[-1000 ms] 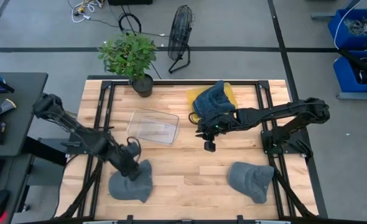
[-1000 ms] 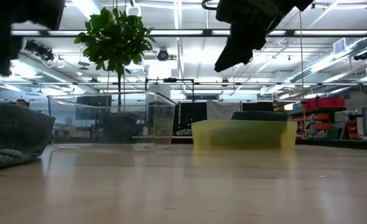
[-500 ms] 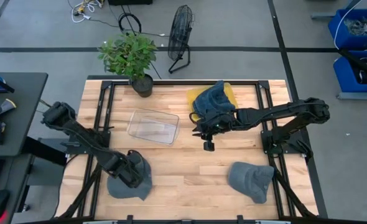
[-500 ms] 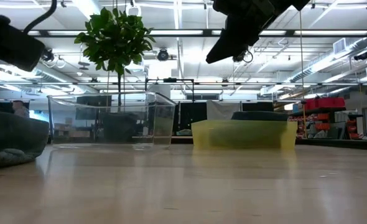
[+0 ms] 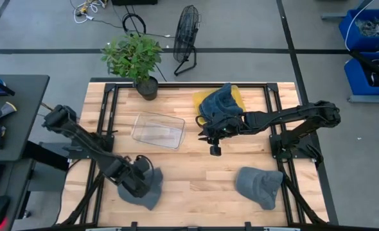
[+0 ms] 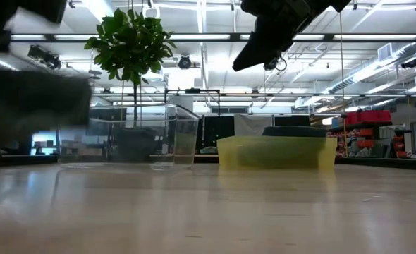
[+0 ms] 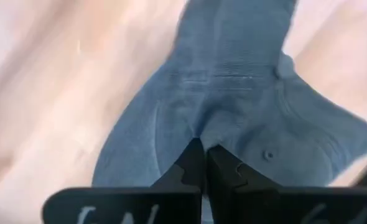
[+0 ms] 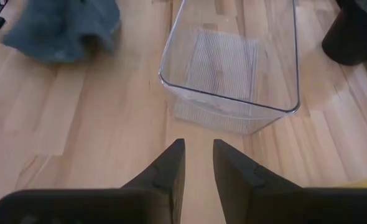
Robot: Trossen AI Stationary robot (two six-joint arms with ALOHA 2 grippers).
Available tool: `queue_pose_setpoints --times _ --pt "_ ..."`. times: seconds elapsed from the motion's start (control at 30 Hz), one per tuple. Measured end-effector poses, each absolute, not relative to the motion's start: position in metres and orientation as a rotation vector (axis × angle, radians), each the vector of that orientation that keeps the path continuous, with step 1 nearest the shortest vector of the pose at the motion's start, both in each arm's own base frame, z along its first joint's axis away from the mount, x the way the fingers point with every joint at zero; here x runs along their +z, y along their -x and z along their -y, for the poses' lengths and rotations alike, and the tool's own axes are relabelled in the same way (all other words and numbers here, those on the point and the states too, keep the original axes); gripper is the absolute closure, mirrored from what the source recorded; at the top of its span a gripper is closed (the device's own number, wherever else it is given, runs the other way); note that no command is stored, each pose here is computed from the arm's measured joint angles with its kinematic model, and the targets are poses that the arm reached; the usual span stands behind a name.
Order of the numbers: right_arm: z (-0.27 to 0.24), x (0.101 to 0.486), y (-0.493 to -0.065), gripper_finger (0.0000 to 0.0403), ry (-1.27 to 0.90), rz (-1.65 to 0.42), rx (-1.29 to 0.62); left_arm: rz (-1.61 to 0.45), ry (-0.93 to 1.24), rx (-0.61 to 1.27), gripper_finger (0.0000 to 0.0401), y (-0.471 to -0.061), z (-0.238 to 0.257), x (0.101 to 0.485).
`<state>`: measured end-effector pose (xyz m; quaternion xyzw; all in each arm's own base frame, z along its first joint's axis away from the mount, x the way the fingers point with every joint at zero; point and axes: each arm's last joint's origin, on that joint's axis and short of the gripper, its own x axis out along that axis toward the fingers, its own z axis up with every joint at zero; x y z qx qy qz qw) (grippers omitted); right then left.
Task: Pick & Place hat
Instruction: Put the left gray cap into the transparent bin
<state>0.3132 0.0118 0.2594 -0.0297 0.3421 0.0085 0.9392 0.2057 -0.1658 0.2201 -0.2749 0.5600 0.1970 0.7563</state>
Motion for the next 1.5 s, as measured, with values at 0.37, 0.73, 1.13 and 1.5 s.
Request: queue_pose_setpoints --times 0.37,0.73,1.13,1.5 --pt "-0.012 0.26 -0.314 0.0317 0.006 -0.694 -0.003 -0.992 0.003 0.582 0.0396 -0.208 0.122 0.356" --pt "-0.012 0.26 -0.314 0.0317 -0.043 -0.693 -0.021 -0.983 -0.113 0.689 0.0393 -0.26 0.032 0.351" --pt "-0.012 0.259 -0.313 0.0317 -0.04 -0.709 -0.021 -1.002 -0.096 0.754 0.0393 -0.278 -0.014 0.27" --pt "-0.012 0.259 -0.313 0.0317 -0.03 -0.708 -0.022 -1.057 -0.066 0.695 0.0392 -0.272 0.001 0.254"
